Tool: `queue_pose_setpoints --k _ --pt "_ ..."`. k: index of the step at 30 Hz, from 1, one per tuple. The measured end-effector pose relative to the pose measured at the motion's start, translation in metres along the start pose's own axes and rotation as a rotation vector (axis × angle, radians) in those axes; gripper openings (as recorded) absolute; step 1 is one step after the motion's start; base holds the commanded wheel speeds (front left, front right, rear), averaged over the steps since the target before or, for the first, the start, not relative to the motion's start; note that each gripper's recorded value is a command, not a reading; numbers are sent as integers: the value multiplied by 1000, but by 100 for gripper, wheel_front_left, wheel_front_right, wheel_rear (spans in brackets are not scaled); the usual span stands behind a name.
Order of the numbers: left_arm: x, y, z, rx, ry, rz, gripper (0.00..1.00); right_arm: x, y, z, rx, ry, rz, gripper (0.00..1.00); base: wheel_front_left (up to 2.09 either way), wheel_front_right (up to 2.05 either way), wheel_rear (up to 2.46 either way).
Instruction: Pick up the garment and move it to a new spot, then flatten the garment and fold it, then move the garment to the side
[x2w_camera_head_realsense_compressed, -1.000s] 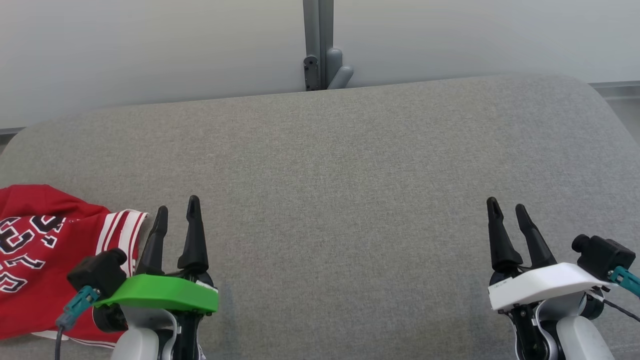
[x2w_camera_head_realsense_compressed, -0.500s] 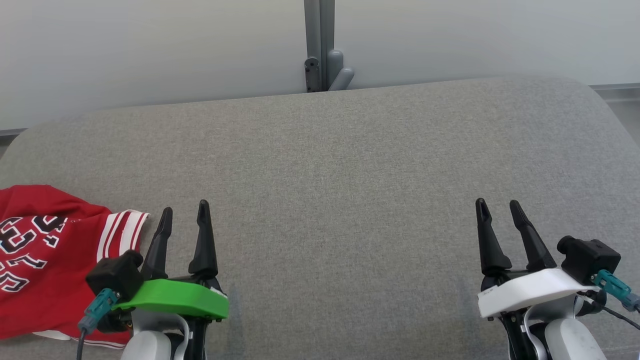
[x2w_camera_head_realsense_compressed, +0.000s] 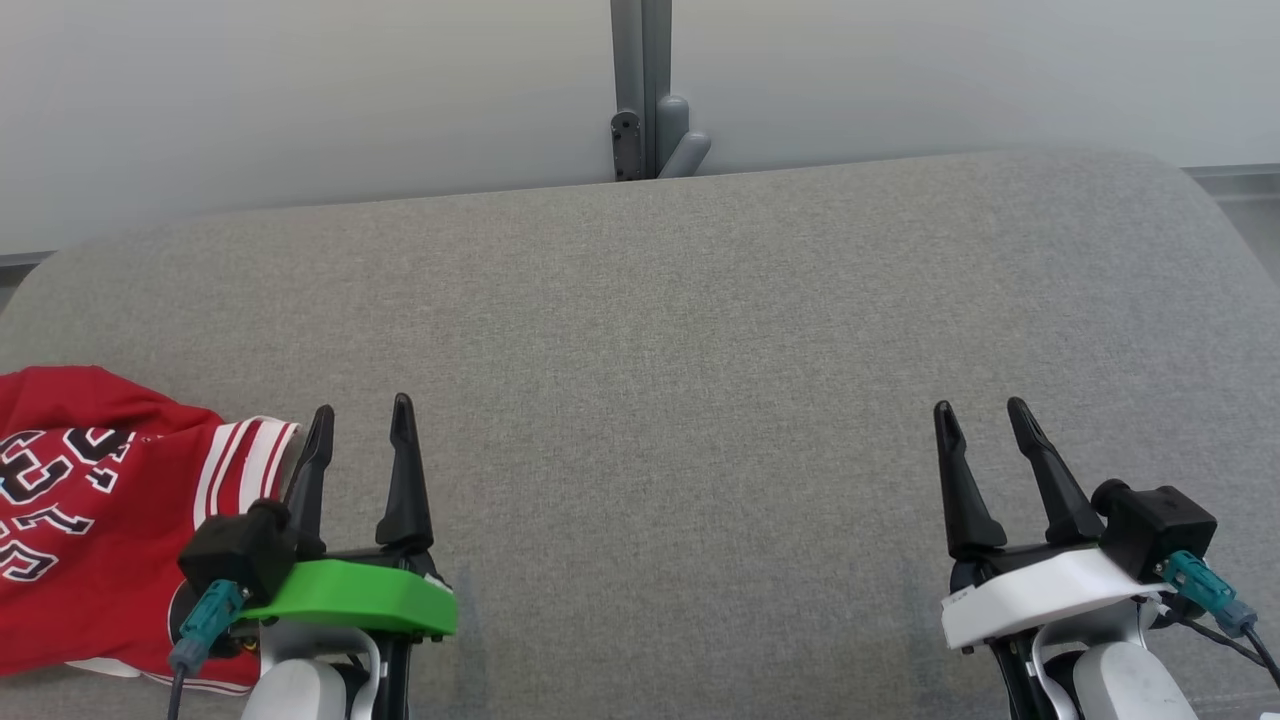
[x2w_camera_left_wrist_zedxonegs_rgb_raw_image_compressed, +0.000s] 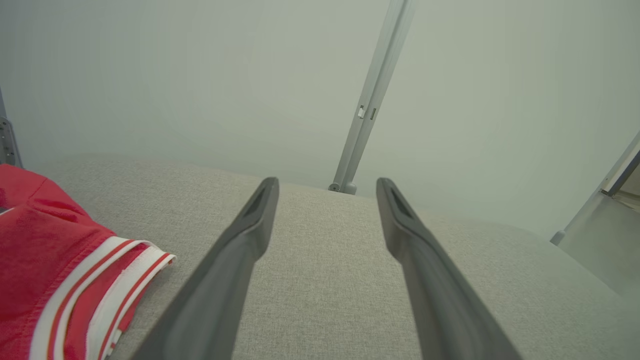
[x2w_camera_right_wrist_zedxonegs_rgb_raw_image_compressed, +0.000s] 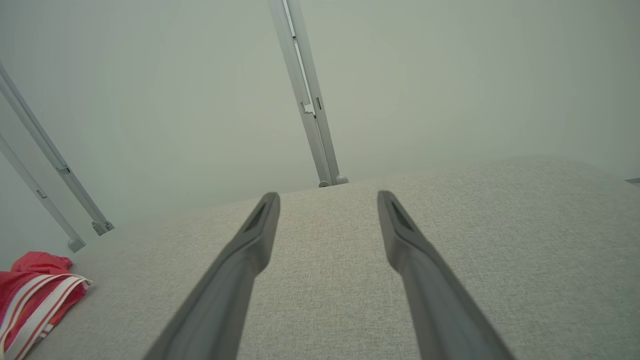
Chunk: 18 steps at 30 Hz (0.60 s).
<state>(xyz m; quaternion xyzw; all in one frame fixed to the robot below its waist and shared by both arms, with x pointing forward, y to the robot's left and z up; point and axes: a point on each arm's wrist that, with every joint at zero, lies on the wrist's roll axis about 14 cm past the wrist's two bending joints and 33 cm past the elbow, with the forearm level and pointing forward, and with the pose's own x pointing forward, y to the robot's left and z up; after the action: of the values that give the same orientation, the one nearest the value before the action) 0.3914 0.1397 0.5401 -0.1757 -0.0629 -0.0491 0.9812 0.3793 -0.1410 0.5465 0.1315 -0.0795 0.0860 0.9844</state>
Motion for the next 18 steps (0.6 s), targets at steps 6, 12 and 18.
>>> queue_pose_setpoints --k 6,12,18 --pt "1 -5 -1 69 -4 -28 100 1 3 -1 -49 -2 15 100 0 0 0" --pt "0 -7 -1 108 -10 -39 100 0 6 0 -82 -8 28 100 0 0 0" --pt "-5 -9 0 158 -20 -48 100 0 11 3 -131 -25 51 100 0 0 0"
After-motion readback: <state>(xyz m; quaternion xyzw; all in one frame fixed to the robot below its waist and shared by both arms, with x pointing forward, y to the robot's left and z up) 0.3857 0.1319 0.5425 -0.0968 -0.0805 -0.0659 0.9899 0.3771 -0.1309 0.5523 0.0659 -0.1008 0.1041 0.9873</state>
